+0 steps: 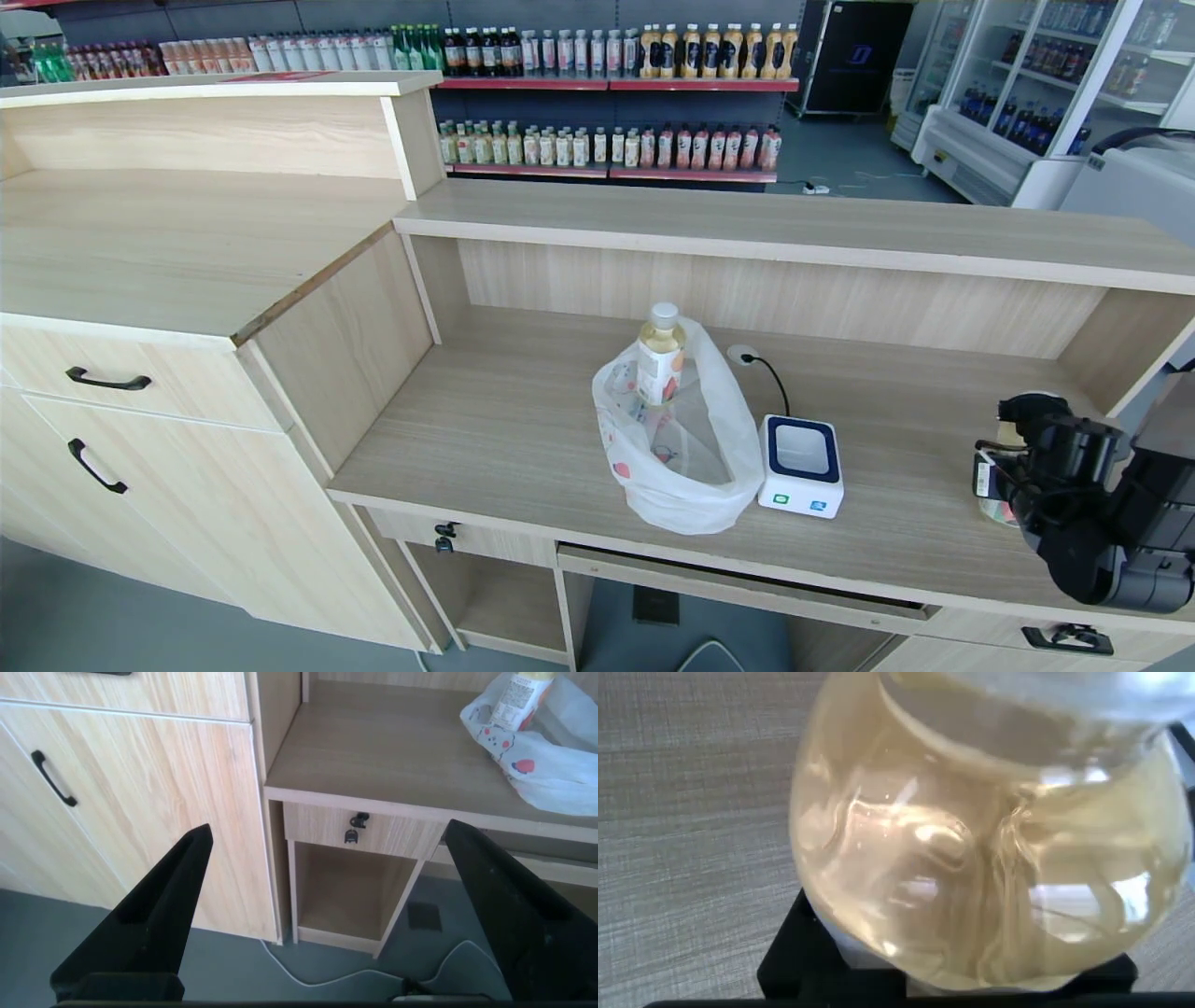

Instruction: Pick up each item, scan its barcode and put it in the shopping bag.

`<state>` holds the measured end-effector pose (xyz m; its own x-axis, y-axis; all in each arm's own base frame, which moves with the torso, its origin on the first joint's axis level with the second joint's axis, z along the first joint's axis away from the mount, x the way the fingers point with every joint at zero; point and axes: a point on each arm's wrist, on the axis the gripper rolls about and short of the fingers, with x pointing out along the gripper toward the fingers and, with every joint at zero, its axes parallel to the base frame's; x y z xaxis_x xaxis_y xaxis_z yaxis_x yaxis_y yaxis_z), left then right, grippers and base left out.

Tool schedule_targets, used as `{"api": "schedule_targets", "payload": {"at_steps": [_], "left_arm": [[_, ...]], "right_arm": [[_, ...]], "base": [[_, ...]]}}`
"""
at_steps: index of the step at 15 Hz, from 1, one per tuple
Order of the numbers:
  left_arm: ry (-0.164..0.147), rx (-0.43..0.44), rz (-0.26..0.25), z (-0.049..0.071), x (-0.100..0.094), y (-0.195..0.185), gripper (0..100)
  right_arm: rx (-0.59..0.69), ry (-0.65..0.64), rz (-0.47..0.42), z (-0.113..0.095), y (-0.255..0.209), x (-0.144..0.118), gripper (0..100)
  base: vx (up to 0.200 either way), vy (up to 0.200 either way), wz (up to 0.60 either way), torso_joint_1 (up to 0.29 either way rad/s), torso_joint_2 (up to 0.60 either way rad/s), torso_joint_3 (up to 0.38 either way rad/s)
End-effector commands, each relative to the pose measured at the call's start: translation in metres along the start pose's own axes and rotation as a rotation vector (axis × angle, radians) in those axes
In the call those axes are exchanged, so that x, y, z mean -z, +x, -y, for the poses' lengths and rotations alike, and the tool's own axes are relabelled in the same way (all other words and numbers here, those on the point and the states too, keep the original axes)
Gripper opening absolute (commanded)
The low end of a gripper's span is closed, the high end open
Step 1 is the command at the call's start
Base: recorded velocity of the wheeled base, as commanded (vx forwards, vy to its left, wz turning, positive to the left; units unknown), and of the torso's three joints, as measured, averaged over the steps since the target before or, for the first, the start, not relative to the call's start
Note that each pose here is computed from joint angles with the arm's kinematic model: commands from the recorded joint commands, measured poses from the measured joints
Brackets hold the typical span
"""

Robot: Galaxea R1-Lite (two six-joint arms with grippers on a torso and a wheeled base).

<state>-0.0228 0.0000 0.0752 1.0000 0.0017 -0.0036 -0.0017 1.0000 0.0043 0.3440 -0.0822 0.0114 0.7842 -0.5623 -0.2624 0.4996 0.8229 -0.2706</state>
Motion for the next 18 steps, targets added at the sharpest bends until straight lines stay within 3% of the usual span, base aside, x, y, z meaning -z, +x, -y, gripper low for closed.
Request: {"api": "schedule_targets", "payload": {"at_steps": [1,8,11,13,16,18], "left_arm": [[0.0,0.0,0.001,0.0,0.0,0.0,100],[0.0,0.0,0.001,0.0,0.0,0.0,100],[0.0,0.0,0.001,0.0,0.0,0.0,100],[0.0,0.0,0.001,0.0,0.0,0.0,100],[0.0,0.0,0.001,0.0,0.0,0.0,100],[0.0,0.0,0.001,0.0,0.0,0.0,100]], "right_arm": [[0.001,0.002,0.004,0.0,0.0,0.0,0],[-0.001,-0.018,0.033,-0.001,-0.002,-0.005,0],[-0.044,0.01,0.08,0.005,-0.011,-0.026,0],[-0.245,0.06,0.08,0.021,-0.036,-0.059,0],[-0.605,0.148,0.009,0.055,-0.091,-0.112,0],[-0.848,0.189,0.021,0.073,-0.124,-0.139,0]], "base": [[0.0,0.0,0.0,0.0,0.0,0.0],[0.0,0.0,0.0,0.0,0.0,0.0],[0.0,0.0,0.0,0.0,0.0,0.0],[0.0,0.0,0.0,0.0,0.0,0.0],[0.0,0.0,0.0,0.0,0.0,0.0],[0.0,0.0,0.0,0.0,0.0,0.0]]}}
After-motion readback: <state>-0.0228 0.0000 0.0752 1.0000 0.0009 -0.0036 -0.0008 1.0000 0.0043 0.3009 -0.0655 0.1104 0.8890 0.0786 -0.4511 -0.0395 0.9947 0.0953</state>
